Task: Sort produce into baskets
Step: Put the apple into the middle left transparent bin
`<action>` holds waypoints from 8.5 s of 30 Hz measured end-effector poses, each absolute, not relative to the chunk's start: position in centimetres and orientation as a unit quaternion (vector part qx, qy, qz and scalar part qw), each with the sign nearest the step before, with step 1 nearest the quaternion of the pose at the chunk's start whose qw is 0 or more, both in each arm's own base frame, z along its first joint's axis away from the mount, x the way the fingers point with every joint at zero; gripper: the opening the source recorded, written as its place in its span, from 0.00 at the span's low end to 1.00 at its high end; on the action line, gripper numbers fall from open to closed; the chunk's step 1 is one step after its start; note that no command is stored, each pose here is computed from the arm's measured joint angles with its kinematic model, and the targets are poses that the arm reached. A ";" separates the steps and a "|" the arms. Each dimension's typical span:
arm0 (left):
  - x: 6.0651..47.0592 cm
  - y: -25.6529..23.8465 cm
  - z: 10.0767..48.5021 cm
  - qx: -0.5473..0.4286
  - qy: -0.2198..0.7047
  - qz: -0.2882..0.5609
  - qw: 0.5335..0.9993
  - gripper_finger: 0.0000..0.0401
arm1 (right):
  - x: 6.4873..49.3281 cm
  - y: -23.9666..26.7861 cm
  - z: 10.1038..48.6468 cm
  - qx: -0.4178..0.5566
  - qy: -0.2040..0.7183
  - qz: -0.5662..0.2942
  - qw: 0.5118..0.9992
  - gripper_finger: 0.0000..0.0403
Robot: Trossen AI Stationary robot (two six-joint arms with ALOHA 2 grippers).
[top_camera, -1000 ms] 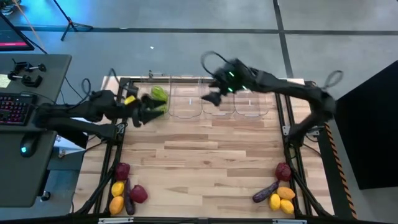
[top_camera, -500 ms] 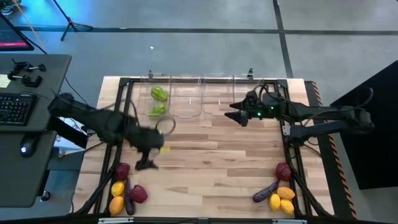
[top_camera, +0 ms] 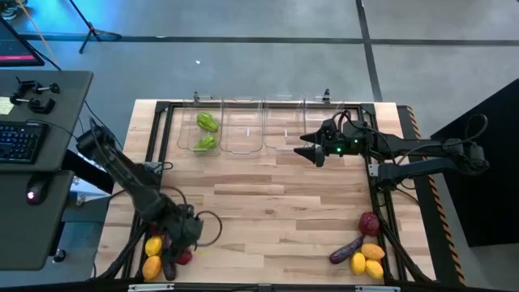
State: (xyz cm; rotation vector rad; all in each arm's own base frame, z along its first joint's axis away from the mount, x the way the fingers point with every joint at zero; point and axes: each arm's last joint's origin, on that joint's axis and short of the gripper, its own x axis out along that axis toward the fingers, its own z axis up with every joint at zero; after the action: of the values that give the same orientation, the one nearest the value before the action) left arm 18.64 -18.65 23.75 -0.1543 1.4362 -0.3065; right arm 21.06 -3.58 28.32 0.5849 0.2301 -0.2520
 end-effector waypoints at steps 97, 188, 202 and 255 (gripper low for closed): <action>18.3 -24.1 15.1 0.109 0.693 -0.151 0.696 0.80 | 20.6 -3.8 27.1 0.282 0.161 -0.185 0.927 0.97; 27.3 2.8 31.9 -0.194 0.241 0.102 0.945 0.93 | 16.6 6.4 23.3 0.535 0.496 -0.114 0.675 0.97; 27.2 2.8 31.8 -0.199 0.248 0.082 0.945 0.93 | 11.7 9.0 21.8 0.545 0.636 -0.299 0.457 0.97; 19.8 2.5 41.2 -0.128 0.006 0.130 0.983 0.93 | 19.7 9.3 27.1 0.459 0.402 -0.338 0.717 0.76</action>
State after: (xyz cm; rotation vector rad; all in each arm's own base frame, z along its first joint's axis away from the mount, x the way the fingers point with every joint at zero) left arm 19.80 2.53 41.22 -0.2573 0.0112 0.2612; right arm 19.68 9.32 27.09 1.0158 0.8898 -0.7471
